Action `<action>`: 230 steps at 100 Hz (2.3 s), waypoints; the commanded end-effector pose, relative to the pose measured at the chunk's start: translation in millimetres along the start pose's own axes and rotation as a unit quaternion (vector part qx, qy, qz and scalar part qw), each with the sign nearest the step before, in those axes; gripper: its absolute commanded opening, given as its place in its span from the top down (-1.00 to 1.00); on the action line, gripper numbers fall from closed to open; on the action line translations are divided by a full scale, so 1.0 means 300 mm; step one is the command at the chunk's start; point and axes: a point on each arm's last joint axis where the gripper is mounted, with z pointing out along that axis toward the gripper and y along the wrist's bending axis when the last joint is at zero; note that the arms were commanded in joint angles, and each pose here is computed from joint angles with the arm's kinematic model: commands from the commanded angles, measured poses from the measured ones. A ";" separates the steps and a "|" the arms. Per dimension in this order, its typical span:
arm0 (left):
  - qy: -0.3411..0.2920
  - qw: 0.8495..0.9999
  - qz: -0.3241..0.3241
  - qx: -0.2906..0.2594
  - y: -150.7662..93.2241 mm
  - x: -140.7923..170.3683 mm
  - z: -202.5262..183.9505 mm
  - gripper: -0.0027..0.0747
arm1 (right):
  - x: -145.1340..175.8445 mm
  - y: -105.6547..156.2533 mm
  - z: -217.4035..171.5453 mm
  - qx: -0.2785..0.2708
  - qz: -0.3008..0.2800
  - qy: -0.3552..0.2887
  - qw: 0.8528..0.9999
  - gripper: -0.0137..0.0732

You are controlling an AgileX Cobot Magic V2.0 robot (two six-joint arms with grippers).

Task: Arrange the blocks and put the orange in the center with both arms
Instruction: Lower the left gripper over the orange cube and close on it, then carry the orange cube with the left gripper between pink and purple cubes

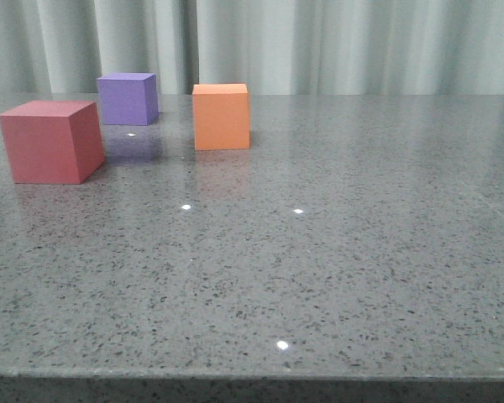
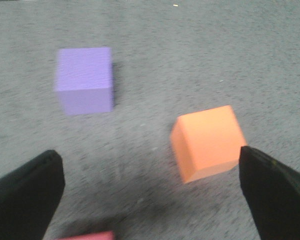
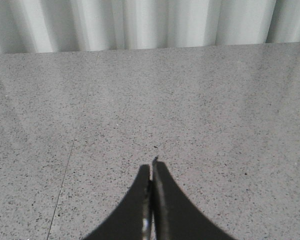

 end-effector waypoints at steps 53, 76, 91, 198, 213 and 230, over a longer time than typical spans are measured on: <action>0.006 1.000 -0.006 -0.001 -0.273 -0.071 0.217 -0.77 | -0.052 0.004 -0.010 -0.005 -0.010 -0.052 0.999 0.84; 0.005 1.000 -0.016 -0.009 -0.268 -0.070 0.226 -0.77 | -0.052 0.004 -0.010 -0.005 -0.010 -0.052 0.999 0.84; 0.014 1.000 -0.013 -0.013 -0.271 -0.054 0.257 -0.77 | -0.052 0.004 -0.010 -0.005 -0.010 -0.052 0.999 0.84; 0.038 0.998 0.003 -0.051 -0.233 -0.046 0.261 0.06 | -0.052 0.004 -0.010 -0.005 -0.010 -0.052 0.999 0.84; 0.018 0.998 -0.003 -0.065 -0.138 -0.121 0.154 0.06 | -0.052 0.004 -0.010 -0.005 -0.010 -0.052 0.999 0.84; 0.014 0.997 -0.005 -0.078 -0.016 -0.170 0.090 0.06 | -0.052 0.004 -0.010 -0.005 -0.010 -0.052 0.999 0.84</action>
